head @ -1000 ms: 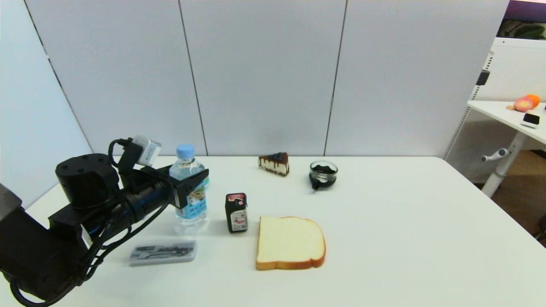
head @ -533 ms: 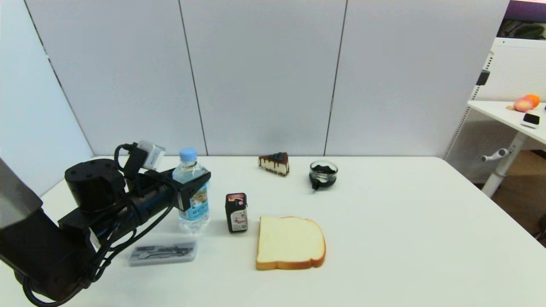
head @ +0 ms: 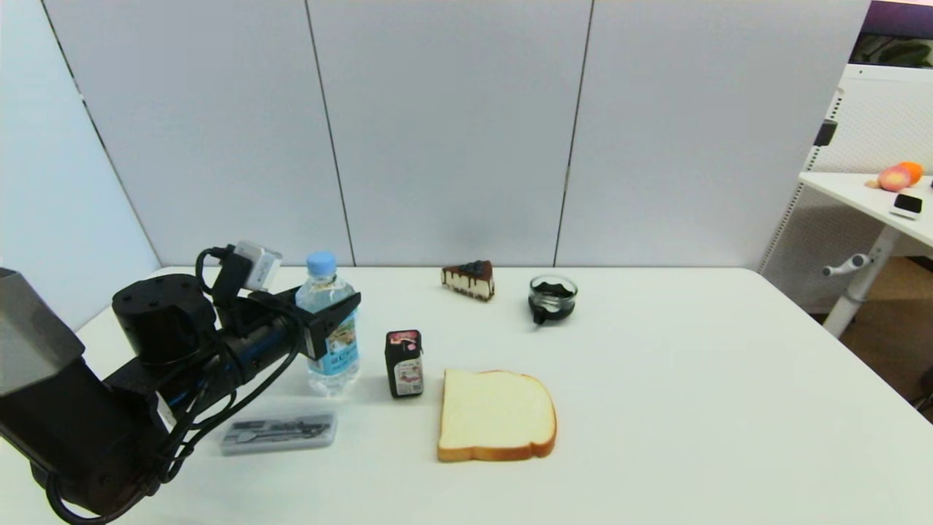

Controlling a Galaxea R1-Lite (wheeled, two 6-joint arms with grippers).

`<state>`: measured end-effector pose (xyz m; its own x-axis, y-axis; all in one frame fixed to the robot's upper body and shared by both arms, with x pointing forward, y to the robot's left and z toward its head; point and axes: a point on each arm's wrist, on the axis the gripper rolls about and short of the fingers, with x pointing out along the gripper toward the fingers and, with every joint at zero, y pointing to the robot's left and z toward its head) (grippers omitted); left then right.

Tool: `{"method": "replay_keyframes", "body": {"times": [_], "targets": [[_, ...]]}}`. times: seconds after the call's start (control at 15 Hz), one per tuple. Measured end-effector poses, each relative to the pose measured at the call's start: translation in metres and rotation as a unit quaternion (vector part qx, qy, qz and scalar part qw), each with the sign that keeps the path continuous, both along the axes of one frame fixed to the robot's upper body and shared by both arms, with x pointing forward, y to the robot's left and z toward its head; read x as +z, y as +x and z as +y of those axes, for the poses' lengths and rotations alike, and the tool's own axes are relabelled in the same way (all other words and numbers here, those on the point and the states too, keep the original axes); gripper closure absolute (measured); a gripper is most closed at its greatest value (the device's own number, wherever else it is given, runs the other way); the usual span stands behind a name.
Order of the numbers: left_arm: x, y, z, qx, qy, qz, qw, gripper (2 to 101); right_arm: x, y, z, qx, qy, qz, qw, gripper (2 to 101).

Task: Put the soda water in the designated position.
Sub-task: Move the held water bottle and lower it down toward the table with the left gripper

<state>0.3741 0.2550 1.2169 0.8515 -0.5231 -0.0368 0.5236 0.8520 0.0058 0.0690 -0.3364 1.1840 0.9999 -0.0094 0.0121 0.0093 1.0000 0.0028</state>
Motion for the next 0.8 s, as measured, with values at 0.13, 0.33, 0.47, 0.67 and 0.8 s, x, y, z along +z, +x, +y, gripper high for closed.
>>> {"method": "replay_keyframes", "body": {"times": [0.13, 0.33, 0.47, 0.67, 0.8], "targets": [[-0.0008, 0.0008, -0.0002, 0.000, -0.001, -0.004, 1.000, 46.8, 0.0000, 0.0000, 0.0000, 0.000, 0.000, 0.000, 1.0000, 4.9], [-0.0025, 0.0018, -0.0005, 0.000, -0.001, -0.005, 1.000, 46.8, 0.0000, 0.0000, 0.0000, 0.000, 0.000, 0.000, 1.0000, 4.9], [-0.0037, 0.0025, -0.0007, 0.000, -0.001, -0.003, 1.000, 46.8, 0.0000, 0.0000, 0.0000, 0.000, 0.000, 0.000, 1.0000, 4.9], [-0.0046, 0.0032, -0.0013, -0.001, -0.001, -0.004, 1.000, 46.8, 0.0000, 0.0000, 0.0000, 0.000, 0.000, 0.000, 1.0000, 4.9], [-0.0051, 0.0037, -0.0014, -0.001, -0.001, -0.004, 1.000, 46.8, 0.0000, 0.0000, 0.0000, 0.000, 0.000, 0.000, 1.0000, 4.9]]}}
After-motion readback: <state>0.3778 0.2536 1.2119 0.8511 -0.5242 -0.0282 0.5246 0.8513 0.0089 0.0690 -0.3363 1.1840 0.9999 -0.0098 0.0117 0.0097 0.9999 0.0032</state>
